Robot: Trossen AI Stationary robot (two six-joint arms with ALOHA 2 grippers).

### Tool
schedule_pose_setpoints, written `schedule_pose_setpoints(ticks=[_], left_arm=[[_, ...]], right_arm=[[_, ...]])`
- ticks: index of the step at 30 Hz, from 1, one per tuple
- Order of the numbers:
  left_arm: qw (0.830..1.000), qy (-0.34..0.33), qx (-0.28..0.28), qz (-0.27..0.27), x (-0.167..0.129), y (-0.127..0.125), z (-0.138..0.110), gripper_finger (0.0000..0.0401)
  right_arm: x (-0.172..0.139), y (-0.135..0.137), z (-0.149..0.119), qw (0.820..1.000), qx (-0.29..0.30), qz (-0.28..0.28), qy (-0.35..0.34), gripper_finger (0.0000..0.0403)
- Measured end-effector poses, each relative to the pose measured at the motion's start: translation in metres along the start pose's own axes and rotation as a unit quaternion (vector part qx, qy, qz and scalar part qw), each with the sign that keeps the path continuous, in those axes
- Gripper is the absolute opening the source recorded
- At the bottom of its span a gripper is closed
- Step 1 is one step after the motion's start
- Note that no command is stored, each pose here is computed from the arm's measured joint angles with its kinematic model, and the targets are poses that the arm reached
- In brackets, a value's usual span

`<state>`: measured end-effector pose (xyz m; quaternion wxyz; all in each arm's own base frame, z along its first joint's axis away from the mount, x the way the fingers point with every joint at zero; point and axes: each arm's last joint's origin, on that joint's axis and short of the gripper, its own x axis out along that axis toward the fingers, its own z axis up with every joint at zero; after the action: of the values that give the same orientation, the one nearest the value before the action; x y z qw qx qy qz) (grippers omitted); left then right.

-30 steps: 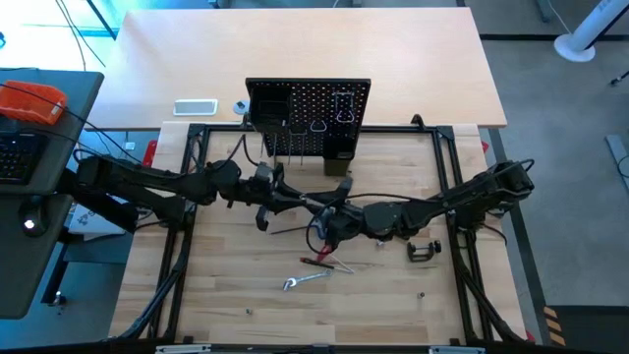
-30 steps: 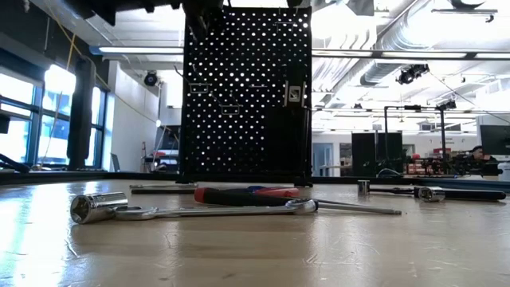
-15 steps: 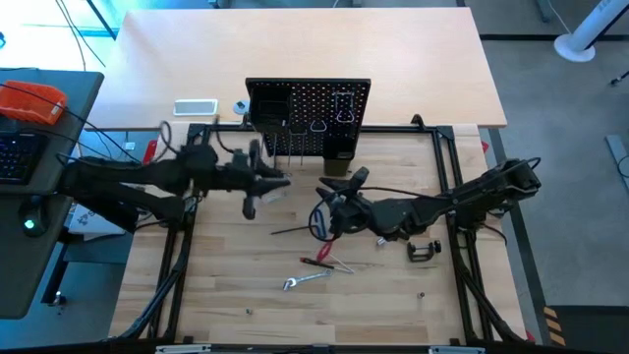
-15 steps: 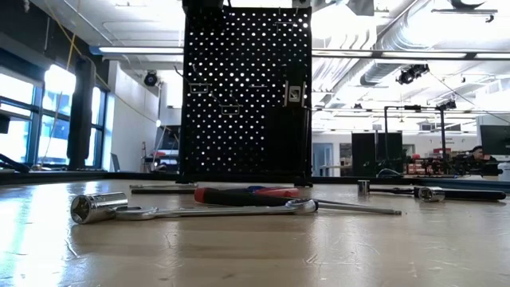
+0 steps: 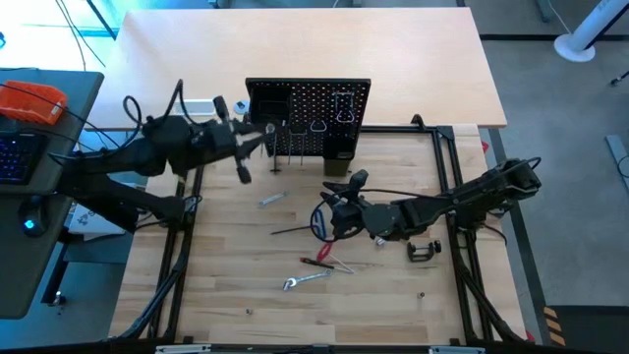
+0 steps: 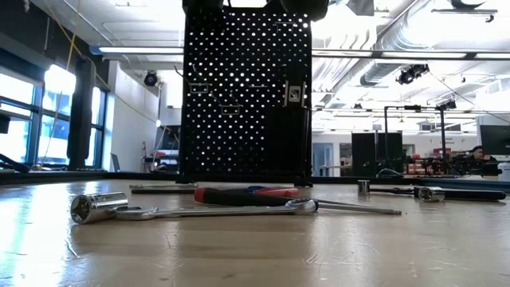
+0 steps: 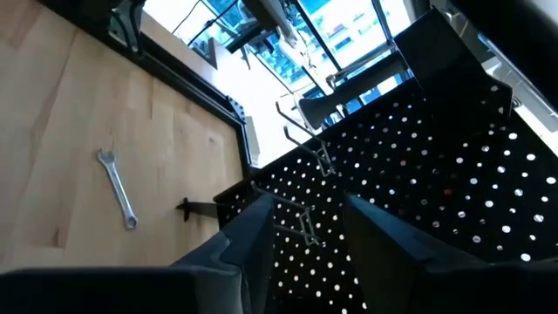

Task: Hang tools onto peg board
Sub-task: Put the socket into the top black bin on the pegboard

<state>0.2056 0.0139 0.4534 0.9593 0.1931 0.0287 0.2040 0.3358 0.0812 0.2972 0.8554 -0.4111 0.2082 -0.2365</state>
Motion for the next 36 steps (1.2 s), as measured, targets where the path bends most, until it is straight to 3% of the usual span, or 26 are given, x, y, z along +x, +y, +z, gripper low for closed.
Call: schedule_pose_setpoints(ticks=[8, 16, 36], left_arm=[[0.995, 0.085, 0.026, 0.050, 0.029, 0.015, 0.001, 0.0046], [0.986, 0.147, 0.012, 0.080, 0.040, 0.029, -0.004, 0.0046], [0.983, 0.173, -0.001, 0.070, 0.039, 0.036, -0.010, 0.0082]], right_arm=[[0.000, 0.000, 0.000, 1.000, 0.011, 0.002, 0.000, 0.0134], [0.000, 0.004, -0.005, 1.000, 0.006, 0.015, 0.016, 0.0134], [0.000, 0.004, -0.004, 1.000, 0.007, 0.018, 0.013, 0.0134]])
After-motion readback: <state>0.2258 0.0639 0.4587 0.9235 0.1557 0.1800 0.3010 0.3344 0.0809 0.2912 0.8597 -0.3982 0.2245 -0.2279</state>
